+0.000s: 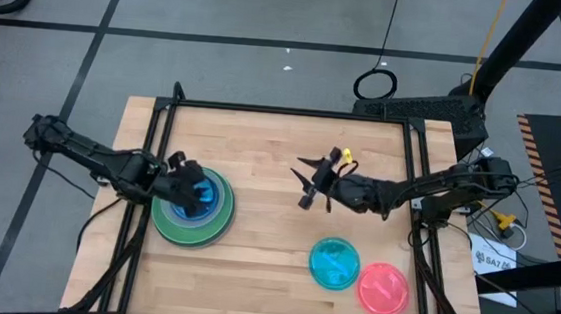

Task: Stack plastic plates
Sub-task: Stack the light blue plate on top of the light blue plate

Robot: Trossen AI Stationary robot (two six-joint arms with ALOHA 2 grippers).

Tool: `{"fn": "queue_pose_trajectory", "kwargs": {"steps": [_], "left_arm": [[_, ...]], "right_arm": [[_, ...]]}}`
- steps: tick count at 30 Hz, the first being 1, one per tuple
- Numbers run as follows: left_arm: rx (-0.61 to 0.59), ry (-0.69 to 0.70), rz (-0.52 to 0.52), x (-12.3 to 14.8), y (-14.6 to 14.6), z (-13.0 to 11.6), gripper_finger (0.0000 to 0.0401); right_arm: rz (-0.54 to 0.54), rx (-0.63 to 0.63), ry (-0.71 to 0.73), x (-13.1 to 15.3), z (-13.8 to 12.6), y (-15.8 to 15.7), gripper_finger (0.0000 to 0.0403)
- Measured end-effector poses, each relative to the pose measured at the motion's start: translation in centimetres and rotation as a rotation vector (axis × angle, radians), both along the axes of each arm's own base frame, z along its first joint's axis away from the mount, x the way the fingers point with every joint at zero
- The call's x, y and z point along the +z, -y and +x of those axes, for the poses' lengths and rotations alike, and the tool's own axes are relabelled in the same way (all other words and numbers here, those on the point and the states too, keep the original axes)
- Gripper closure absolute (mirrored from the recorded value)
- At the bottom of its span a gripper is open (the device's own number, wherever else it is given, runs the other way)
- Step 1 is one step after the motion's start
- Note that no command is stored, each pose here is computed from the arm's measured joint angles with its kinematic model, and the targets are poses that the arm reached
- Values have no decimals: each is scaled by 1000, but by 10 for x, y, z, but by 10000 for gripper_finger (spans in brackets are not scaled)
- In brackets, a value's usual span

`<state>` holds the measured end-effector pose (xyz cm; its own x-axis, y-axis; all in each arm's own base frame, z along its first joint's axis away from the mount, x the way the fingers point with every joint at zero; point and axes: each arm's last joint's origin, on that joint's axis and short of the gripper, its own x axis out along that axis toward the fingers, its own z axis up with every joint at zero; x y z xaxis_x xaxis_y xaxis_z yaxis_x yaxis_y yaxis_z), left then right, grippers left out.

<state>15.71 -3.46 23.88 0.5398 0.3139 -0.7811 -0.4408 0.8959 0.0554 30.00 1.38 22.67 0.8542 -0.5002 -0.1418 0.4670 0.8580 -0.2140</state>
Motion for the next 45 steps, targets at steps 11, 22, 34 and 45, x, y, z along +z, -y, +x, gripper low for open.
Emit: {"fn": "queue_pose_trajectory", "kwargs": {"steps": [11,22,34,45], "left_arm": [[-59,23,71,3,2,3,244],[-56,25,69,2,2,3,244],[-37,36,55,3,2,3,244],[-36,36,54,3,2,3,244]], "right_arm": [[693,74,-393,12,2,-12,248],[1163,-303,-981,-16,-59,-36,248],[1204,-383,-1074,-62,-85,-39,248],[1181,-338,-976,-75,-83,-38,248]]}}
